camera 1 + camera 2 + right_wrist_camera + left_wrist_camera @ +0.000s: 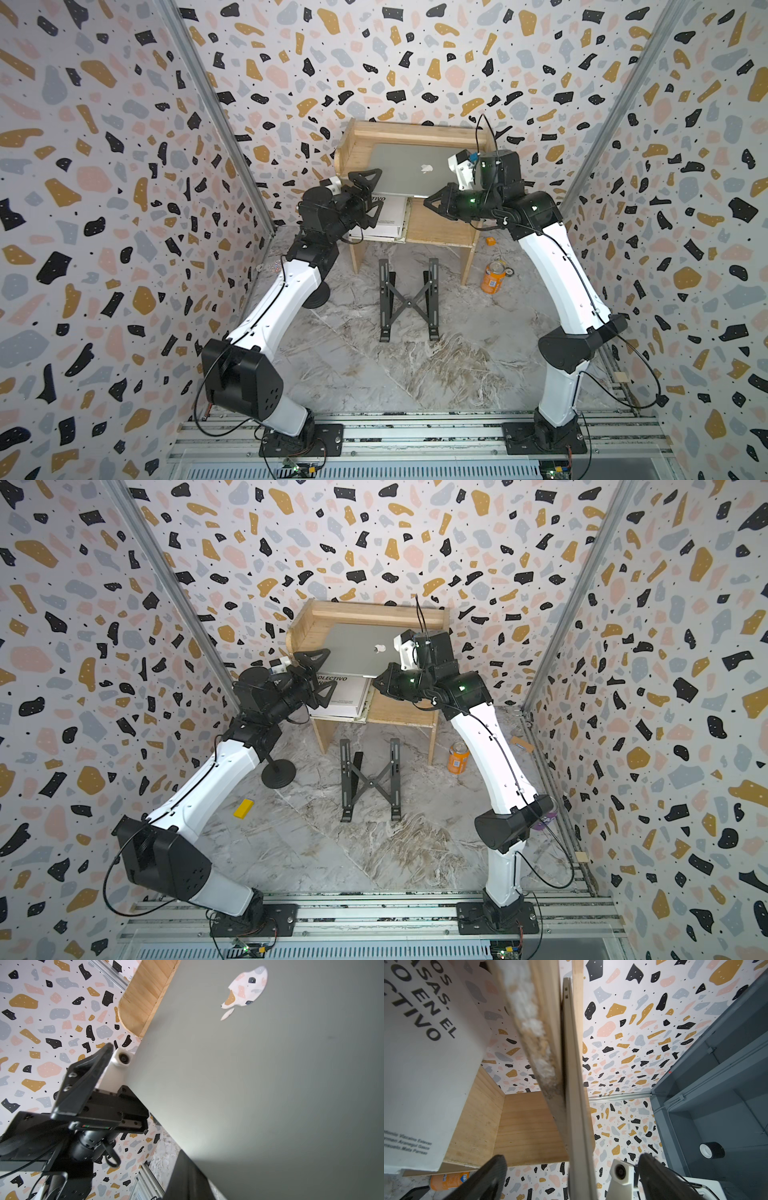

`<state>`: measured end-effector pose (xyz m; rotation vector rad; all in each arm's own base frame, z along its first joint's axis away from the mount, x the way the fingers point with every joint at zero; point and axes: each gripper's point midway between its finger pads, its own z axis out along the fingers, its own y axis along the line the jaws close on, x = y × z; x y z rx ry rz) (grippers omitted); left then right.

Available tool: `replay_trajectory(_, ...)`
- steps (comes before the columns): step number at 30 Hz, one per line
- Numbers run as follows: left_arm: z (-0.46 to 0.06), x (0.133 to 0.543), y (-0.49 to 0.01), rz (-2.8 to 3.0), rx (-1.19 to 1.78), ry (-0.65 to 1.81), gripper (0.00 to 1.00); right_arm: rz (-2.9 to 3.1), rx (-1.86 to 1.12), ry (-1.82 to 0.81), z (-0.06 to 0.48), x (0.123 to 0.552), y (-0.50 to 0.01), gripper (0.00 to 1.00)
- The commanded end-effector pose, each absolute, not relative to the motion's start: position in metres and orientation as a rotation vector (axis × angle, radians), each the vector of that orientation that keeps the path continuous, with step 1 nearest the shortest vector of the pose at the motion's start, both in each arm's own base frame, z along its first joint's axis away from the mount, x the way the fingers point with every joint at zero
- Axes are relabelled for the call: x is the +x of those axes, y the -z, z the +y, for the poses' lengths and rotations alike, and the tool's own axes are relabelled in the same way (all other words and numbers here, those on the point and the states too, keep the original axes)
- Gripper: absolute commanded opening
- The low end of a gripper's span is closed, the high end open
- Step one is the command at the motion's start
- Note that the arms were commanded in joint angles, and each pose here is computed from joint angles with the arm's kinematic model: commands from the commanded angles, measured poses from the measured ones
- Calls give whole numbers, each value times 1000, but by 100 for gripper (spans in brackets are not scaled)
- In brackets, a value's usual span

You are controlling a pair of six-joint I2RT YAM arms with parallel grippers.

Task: Close the laptop lid and set it aside
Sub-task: Place the laptop on the shelf.

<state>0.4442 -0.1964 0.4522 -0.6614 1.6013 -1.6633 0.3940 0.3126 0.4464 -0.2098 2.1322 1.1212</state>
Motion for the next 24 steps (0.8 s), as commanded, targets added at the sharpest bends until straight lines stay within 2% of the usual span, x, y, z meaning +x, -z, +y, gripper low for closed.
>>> replay_trajectory(1,-183,418,-491,1489,-571,1675,100,2092,-190,-1107,310,400,-457,5)
replay_trajectory(10,-162,368,-489,1461,-573,1646,100,2031,-153,-1111,313,416,-466,7)
replay_trajectory(24,-146,309,-434,1546,-611,1590,100,2031,-122,-1130,297,439,-462,7)
